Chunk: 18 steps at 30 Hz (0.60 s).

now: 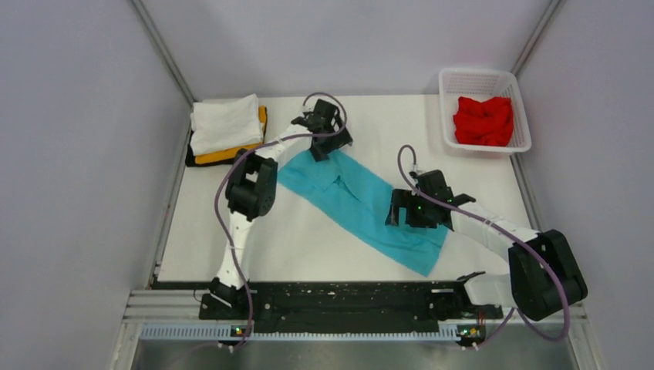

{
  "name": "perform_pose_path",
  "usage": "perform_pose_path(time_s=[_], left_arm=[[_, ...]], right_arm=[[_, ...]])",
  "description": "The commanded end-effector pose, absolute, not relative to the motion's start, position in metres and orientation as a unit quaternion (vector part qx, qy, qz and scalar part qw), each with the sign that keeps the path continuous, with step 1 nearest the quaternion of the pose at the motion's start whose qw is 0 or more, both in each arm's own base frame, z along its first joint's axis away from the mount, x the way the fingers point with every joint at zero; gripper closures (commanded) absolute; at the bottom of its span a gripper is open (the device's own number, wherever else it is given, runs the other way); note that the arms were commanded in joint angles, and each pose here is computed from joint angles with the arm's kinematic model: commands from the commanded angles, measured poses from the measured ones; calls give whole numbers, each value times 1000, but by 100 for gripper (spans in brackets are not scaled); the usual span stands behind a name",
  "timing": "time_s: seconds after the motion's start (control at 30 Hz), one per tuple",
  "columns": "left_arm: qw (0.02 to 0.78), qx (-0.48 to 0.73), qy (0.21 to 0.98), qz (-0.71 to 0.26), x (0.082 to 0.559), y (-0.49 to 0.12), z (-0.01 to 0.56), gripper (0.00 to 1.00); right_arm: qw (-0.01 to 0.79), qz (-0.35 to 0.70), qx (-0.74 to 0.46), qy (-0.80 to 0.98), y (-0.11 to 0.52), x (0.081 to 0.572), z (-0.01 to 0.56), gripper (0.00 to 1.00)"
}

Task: Fold and stack the t-shirts
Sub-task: Rotate the tshirt 90 degrees

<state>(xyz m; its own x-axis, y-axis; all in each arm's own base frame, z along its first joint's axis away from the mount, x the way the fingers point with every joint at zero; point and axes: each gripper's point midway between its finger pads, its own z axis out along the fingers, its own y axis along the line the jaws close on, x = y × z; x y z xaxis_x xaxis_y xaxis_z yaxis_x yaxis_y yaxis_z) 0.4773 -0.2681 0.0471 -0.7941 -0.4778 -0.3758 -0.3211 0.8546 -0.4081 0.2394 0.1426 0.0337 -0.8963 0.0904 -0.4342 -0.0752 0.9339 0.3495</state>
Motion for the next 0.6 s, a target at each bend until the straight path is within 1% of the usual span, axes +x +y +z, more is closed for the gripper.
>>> perform_pose_path(time_s=[0.0,0.1,0.17,0.2,0.27,0.4,0.47,0.57], left_arm=[[271,-150,904,-294,546,-335,58,1],[278,-102,857,-421,577,-388,81,1],[286,-103,829,-470,592,-404,83,1],[302,-109,812,-488,601,-405,91,1],[317,-126,801,-493,610,-400,95,1],[324,-132,794,-497,617,-388,103,1],[331,-130,792,-496,620,-381,112,1],[359,-119,777,-504,626,-371,147,1]], right_arm=[[147,246,-64,956,178,186,29,1],[118,285,-139,941,216,169,34,1],[97,313,-196,924,244,159,43,1],[81,324,-222,916,256,151,43,1],[74,334,-255,904,271,145,49,1],[86,337,-269,898,276,150,58,1],[102,341,-269,895,279,154,67,1],[146,340,-267,890,279,165,84,1]])
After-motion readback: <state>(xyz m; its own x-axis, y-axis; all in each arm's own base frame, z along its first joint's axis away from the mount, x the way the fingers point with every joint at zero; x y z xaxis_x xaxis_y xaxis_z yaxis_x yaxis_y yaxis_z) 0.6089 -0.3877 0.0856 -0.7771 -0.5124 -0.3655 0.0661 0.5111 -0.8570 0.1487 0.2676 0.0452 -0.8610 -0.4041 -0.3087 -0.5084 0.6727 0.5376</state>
